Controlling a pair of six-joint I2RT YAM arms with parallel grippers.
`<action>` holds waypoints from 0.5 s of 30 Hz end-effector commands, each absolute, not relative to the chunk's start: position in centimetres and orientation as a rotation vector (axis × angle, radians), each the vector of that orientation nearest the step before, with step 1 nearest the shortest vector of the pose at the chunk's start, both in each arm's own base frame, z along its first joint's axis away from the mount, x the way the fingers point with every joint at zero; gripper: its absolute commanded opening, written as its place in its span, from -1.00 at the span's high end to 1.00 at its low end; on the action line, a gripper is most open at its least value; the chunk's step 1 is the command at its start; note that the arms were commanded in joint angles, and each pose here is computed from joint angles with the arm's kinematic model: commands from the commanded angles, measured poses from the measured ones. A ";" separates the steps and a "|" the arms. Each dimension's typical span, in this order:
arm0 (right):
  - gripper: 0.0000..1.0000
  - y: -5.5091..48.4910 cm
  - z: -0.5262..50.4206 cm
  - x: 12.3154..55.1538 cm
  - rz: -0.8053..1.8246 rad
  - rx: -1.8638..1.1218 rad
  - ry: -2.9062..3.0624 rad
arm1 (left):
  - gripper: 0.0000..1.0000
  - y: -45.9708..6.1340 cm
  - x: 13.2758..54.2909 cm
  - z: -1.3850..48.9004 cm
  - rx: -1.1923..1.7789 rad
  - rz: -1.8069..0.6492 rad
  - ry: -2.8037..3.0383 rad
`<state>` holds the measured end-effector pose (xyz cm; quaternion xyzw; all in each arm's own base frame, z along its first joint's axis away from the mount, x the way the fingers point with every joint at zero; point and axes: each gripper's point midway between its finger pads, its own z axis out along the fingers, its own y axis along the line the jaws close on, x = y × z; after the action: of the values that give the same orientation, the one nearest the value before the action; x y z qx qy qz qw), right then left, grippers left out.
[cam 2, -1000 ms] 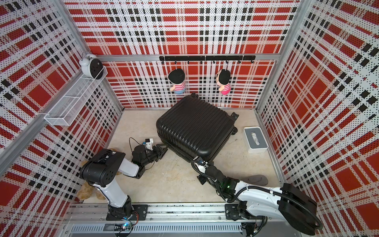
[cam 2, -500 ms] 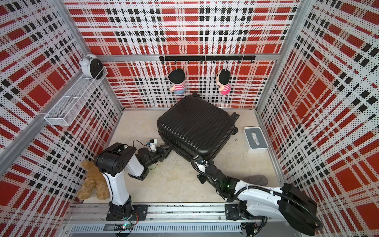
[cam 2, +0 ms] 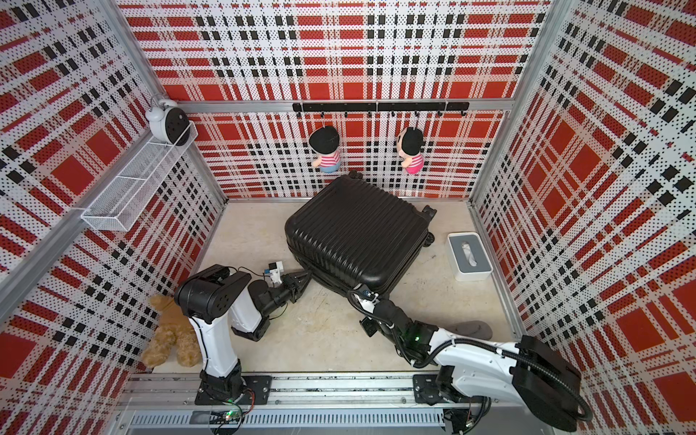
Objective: Open the suitcase zippers
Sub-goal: Unzip the zipper on the suitcase.
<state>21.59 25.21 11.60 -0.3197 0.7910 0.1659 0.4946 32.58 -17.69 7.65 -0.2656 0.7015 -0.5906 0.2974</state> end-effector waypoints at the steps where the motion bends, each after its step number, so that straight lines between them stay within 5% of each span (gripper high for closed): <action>1: 1.00 23.4 13.4 24.9 0.321 -0.623 1.910 | 1.00 -17.6 30.9 10.2 -0.612 -1.559 1.777; 15: 1.00 22.9 13.7 28.5 0.347 -0.653 1.930 | 1.00 -26.7 24.7 10.0 -0.449 -1.622 1.913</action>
<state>25.72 23.46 11.10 -0.3021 0.8159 0.1654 0.4645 27.54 -22.82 7.70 -0.2641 0.7167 -0.5710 0.3009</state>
